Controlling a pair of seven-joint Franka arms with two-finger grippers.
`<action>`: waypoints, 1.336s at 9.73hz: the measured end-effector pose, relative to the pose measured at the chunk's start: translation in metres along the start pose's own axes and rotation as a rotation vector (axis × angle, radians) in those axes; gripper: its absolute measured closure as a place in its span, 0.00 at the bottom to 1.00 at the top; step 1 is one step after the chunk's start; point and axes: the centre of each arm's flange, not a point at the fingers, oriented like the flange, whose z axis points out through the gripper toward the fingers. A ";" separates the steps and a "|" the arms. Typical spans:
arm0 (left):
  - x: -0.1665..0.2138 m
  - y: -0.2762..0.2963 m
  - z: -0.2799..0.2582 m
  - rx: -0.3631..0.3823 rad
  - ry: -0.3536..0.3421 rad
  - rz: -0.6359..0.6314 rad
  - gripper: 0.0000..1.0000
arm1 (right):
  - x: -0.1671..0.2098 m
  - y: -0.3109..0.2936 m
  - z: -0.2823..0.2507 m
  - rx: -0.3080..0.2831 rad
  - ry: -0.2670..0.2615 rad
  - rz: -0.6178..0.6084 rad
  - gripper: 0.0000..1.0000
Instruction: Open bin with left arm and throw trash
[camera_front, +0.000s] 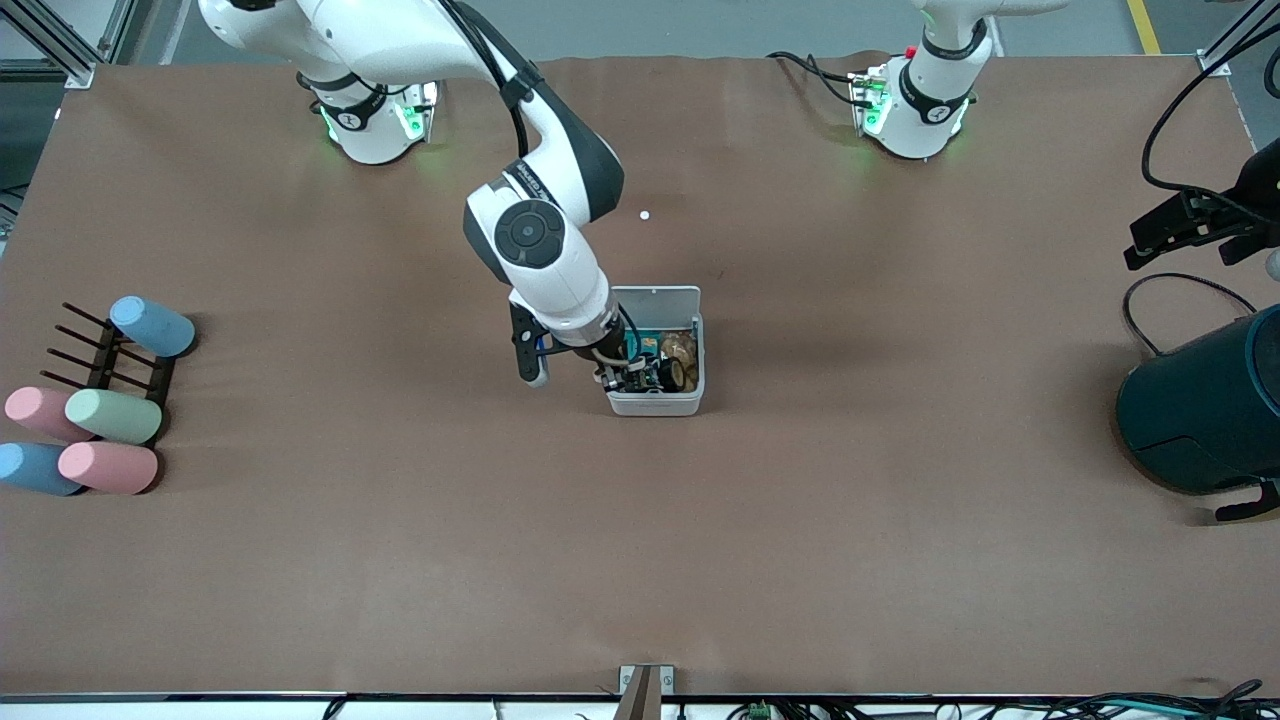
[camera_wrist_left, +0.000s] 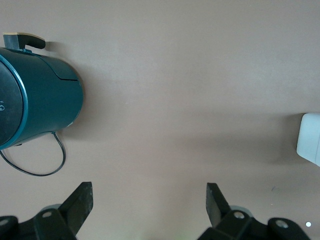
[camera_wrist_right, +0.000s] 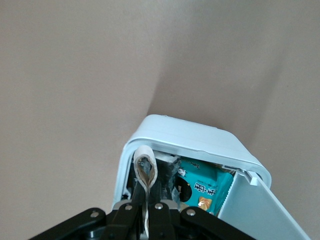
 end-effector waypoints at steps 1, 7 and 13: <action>0.000 -0.002 0.000 0.000 0.000 -0.003 0.00 | -0.005 0.002 0.008 -0.008 0.003 -0.008 0.95; 0.001 -0.006 0.001 0.000 -0.001 -0.010 0.00 | -0.020 0.009 0.017 -0.016 0.005 -0.032 0.93; 0.001 -0.005 0.001 0.000 -0.001 -0.010 0.00 | -0.018 0.001 0.007 0.008 0.000 -0.025 0.75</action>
